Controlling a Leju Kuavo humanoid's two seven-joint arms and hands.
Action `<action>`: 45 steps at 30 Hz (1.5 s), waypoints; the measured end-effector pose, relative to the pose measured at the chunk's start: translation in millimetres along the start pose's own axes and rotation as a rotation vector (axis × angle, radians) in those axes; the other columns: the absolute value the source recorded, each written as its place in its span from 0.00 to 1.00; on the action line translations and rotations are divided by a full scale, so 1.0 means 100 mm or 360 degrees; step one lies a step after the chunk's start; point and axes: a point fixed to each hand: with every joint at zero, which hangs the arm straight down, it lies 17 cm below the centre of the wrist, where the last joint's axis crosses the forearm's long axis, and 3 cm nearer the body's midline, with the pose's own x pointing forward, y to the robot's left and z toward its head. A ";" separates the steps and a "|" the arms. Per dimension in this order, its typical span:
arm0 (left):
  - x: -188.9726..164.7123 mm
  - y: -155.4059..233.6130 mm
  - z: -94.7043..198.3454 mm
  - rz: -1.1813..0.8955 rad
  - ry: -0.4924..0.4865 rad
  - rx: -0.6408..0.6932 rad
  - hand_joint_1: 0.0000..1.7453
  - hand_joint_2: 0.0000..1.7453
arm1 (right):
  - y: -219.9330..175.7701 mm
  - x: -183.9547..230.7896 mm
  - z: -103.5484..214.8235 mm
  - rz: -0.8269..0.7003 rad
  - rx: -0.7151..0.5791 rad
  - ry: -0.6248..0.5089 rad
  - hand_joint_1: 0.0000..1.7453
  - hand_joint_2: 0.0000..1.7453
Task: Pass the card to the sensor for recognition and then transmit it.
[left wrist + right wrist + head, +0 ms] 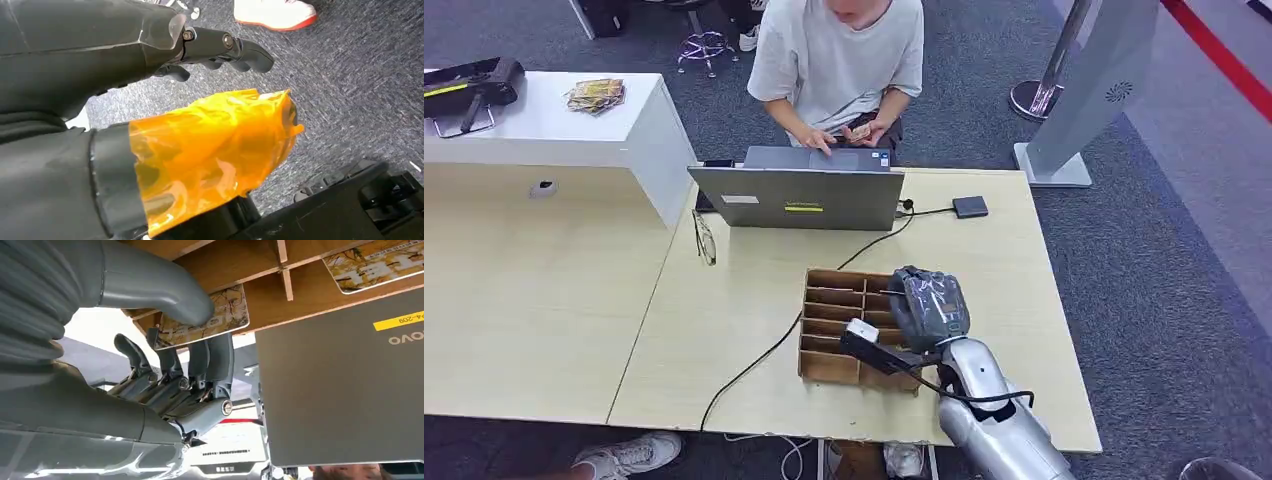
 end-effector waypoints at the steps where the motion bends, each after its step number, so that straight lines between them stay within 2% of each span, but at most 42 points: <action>1: 0.00 0.00 0.00 -0.0002 0.0000 0.0000 0.00 0.00 | 0.00 0.00 0.00 -0.0001 -0.0002 0.0000 0.86 1.00; 4: 0.00 0.00 0.00 -0.0002 -0.0001 0.0000 0.00 0.00 | -0.01 0.01 0.00 -0.0003 -0.0008 -0.0009 0.85 1.00; 7: 0.00 0.00 0.00 -0.0002 -0.0001 0.0000 0.00 0.00 | -0.02 0.02 0.00 -0.0006 -0.0017 -0.0016 0.90 1.00; 17: 0.00 0.00 0.00 0.0003 0.0001 0.0000 0.00 0.00 | -0.14 0.07 -0.03 -0.0029 -0.0068 -0.0043 0.92 1.00; 19: 0.00 0.00 0.00 0.0007 0.0001 0.0000 0.00 0.00 | -0.20 0.09 -0.05 -0.0040 -0.0094 -0.0053 0.94 1.00; 28: 0.00 0.00 0.00 0.0025 0.0003 0.0001 0.00 0.00 | -0.55 0.28 -0.07 -0.0077 -0.0246 -0.0137 0.92 1.00; 33: 0.00 0.00 0.00 0.0038 0.0004 0.0000 0.00 0.00 | -0.84 0.42 -0.09 -0.0102 -0.0353 -0.0188 0.95 1.00; 42: -0.01 0.00 0.00 0.0055 0.0007 0.0003 0.00 0.00 | -1.18 0.72 0.00 -0.0142 -0.0502 -0.0310 0.94 1.00; 45: -0.01 0.01 0.00 0.0058 0.0009 0.0009 0.00 0.00 | -1.26 0.79 0.02 -0.0150 -0.0536 -0.0339 0.97 1.00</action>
